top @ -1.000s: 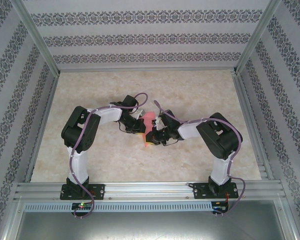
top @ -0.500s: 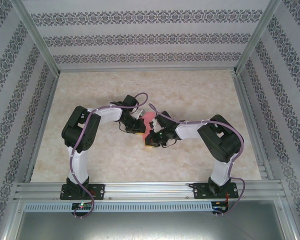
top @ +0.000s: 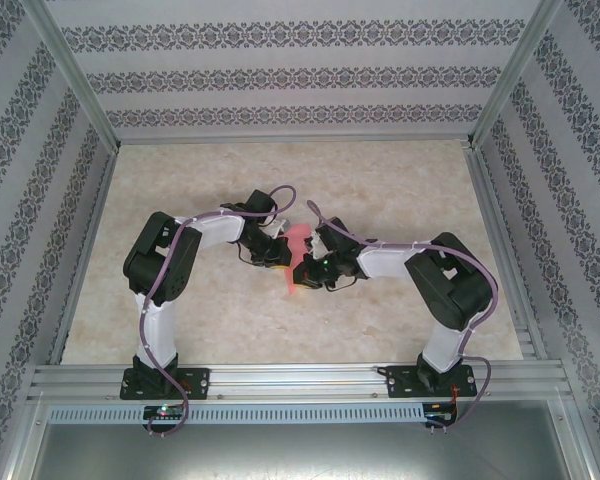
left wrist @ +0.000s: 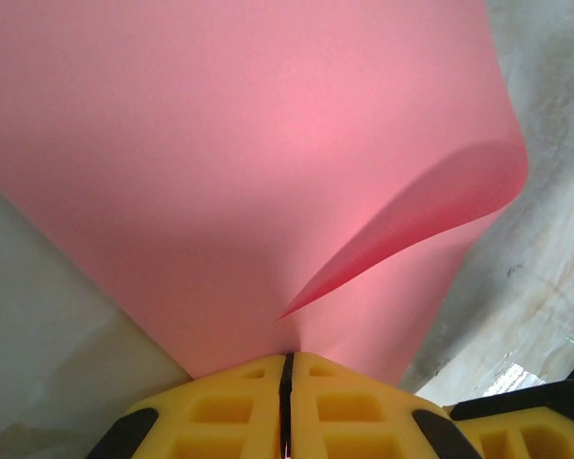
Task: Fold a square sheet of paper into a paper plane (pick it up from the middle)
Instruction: Third fold the triangle at the center of the table.
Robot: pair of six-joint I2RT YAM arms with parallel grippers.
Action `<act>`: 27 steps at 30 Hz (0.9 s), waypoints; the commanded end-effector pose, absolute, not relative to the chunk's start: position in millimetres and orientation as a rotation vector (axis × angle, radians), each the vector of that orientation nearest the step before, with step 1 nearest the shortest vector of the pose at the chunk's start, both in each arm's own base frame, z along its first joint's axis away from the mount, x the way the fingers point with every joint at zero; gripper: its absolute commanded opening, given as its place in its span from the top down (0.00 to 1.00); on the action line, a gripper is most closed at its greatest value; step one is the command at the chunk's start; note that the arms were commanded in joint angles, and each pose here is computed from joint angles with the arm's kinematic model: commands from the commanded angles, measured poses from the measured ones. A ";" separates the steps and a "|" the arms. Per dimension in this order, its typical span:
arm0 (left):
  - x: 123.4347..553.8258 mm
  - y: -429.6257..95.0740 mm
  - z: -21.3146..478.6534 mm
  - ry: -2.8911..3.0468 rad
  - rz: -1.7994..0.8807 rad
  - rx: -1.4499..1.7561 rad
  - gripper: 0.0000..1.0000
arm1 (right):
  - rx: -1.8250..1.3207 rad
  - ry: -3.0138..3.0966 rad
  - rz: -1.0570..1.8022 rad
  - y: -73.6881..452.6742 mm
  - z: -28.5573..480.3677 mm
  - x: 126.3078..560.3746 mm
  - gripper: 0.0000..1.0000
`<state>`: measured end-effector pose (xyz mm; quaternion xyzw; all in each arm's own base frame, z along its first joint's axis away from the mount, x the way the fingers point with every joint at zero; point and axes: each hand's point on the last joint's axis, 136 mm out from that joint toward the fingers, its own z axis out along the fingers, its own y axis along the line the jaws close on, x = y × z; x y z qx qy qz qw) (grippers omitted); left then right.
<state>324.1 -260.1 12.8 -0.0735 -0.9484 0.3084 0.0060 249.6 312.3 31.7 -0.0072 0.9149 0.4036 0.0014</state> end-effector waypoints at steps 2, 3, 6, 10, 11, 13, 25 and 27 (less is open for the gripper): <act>296.1 -200.4 -67.4 -2.989 0.439 -0.171 0.89 | -0.042 2.891 1.270 321.6 26.1 252.3 0.95; 296.1 -199.9 -67.8 -2.988 0.438 -0.170 0.89 | -0.054 2.909 1.253 320.8 22.9 249.7 0.95; 297.8 -200.1 -67.5 -2.990 0.434 -0.172 0.89 | -0.083 2.954 1.213 318.1 14.9 239.5 0.95; 298.6 -200.5 -68.1 -2.989 0.434 -0.173 0.89 | -0.113 2.996 1.177 313.7 10.4 226.5 0.95; 298.7 -200.3 -68.5 -2.988 0.431 -0.176 0.89 | -0.121 3.005 1.166 312.6 10.5 223.7 0.94; 298.4 -200.3 -69.0 -2.986 0.430 -0.176 0.89 | -0.143 3.019 1.156 311.0 12.0 217.3 0.95; 298.8 -201.6 -67.0 -2.989 0.445 -0.188 0.89 | 0.053 2.818 1.207 298.7 43.6 282.6 0.96; 298.9 -201.9 -67.1 -2.991 0.447 -0.186 0.89 | 0.061 2.827 1.218 300.9 39.4 287.8 0.96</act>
